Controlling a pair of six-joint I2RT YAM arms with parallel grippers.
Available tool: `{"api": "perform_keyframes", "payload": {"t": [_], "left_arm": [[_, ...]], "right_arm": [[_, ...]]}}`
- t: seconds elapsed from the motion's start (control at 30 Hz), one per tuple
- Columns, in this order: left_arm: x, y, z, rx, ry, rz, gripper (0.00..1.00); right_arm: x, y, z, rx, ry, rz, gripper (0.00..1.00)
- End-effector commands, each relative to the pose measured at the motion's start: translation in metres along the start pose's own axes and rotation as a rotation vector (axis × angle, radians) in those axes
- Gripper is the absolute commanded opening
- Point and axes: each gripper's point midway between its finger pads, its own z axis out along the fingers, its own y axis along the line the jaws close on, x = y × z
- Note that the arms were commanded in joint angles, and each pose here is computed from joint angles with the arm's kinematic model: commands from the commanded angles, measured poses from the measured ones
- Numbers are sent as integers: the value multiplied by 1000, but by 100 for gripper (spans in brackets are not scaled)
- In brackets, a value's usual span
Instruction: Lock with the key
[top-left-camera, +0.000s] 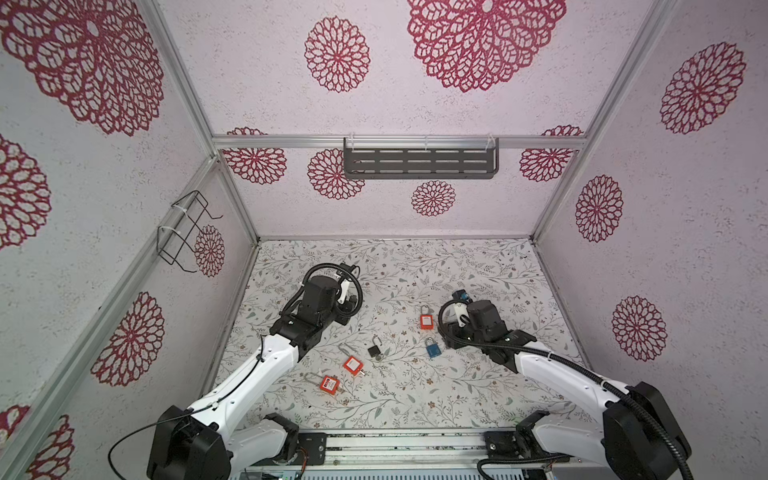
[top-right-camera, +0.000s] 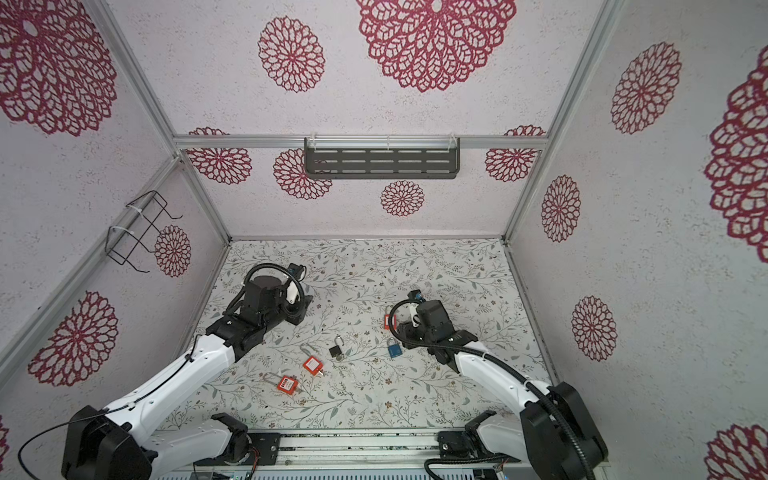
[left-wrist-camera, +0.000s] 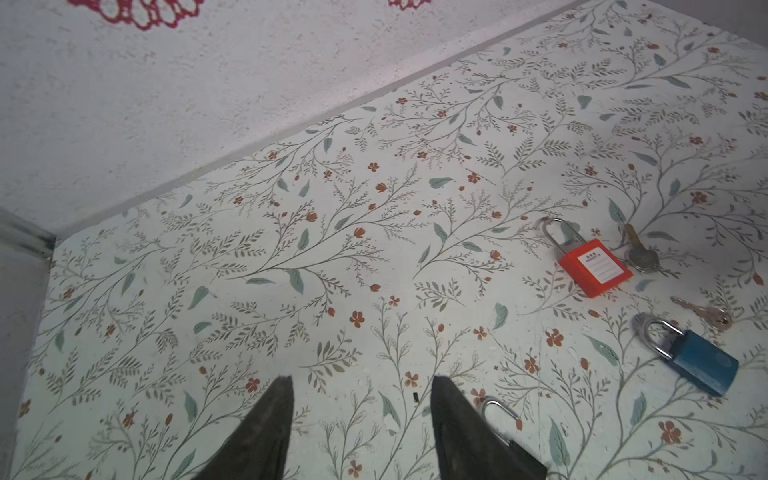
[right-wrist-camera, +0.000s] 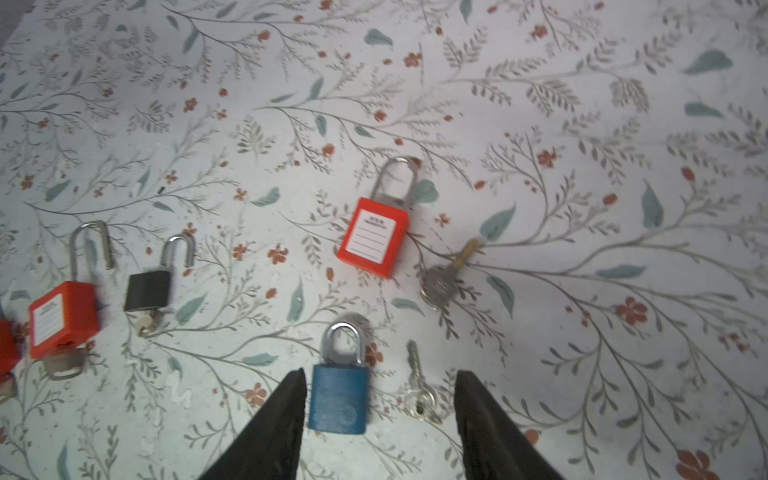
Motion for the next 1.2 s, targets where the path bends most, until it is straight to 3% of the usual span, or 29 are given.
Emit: {"api": "perform_keyframes", "payload": {"t": [0.0, 0.17, 0.37, 0.57, 1.17], "left_arm": [[1, 26, -11, -74, -27, -153, 60], [16, 50, -20, -130, 14, -277, 65], [32, 56, -23, -151, 55, -290, 66], [45, 60, -23, -169, 72, -297, 67], [57, 61, -15, -173, 114, -303, 67]], "right_arm": [[-9, 27, 8, -10, 69, -93, 58], [-5, 73, 42, -35, 281, -176, 56], [16, 125, 82, -62, 490, -328, 54], [28, 159, 98, -119, 546, -383, 55], [49, 170, 115, -83, 651, -466, 59]]}}
